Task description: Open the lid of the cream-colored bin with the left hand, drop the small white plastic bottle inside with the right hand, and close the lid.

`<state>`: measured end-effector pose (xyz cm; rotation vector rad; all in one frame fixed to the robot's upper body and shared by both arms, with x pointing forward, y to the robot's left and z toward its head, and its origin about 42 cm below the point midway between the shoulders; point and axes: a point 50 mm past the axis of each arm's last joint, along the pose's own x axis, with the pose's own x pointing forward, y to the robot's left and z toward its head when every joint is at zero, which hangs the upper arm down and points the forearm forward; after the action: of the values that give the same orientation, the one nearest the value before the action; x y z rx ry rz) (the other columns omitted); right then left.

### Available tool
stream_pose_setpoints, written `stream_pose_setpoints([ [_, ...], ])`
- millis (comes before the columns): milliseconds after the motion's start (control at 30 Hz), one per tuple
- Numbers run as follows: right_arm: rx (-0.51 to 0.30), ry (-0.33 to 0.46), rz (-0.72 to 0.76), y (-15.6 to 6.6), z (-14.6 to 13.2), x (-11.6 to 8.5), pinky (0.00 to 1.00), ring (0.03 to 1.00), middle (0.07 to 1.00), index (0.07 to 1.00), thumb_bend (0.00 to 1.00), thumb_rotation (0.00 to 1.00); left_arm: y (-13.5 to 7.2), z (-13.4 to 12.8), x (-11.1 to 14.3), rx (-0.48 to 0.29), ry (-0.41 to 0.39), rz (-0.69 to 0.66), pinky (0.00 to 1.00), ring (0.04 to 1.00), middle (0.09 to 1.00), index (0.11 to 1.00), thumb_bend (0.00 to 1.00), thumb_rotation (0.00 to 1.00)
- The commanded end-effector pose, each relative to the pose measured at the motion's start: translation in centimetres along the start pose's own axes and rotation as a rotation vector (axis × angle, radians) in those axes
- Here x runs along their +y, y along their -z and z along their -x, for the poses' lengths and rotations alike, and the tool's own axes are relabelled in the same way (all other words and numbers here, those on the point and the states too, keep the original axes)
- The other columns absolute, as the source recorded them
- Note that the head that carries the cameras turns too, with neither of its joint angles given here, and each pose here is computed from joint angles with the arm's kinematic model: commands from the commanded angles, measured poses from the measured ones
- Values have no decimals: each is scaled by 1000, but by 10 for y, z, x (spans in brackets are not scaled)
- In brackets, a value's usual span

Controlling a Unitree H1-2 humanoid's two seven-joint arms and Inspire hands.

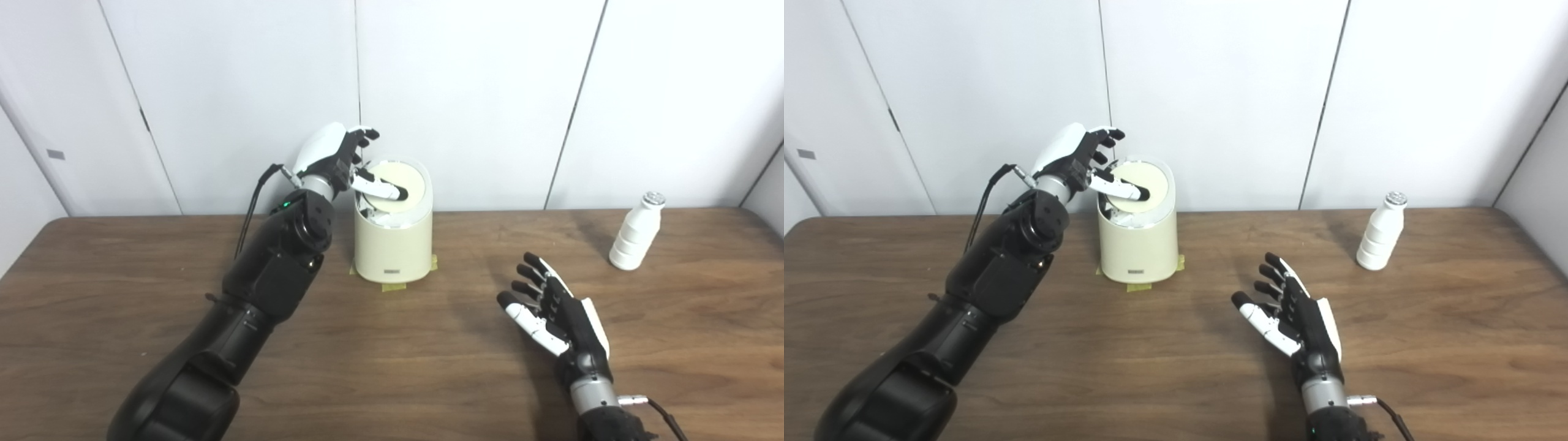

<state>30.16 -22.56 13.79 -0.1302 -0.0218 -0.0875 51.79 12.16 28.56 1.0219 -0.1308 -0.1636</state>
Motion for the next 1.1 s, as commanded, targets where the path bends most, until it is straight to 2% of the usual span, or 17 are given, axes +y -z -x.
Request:
stream_pose_setpoints([
  [0, -115, -2, -18, -24, -10, 1, 658, 816, 875, 887, 578, 428, -16, -6, 19, -63, -52, -68, 629, 750, 856, 878, 898, 0],
  [200, -119, -1, -17, -25, -10, 1, 653, 814, 872, 884, 589, 435, -14, -4, 17, -74, -45, -131, 619, 713, 863, 881, 907, 0],
  [667, -117, 0, -22, -24, -11, 0, 653, 815, 874, 883, 597, 422, -7, -5, 11, -55, -3, -256, 635, 794, 876, 891, 940, 0],
  [1067, -117, -2, -28, -24, -11, 0, 651, 813, 872, 882, 603, 416, -1, -3, 11, -57, 62, -389, 690, 793, 862, 901, 944, 0],
])
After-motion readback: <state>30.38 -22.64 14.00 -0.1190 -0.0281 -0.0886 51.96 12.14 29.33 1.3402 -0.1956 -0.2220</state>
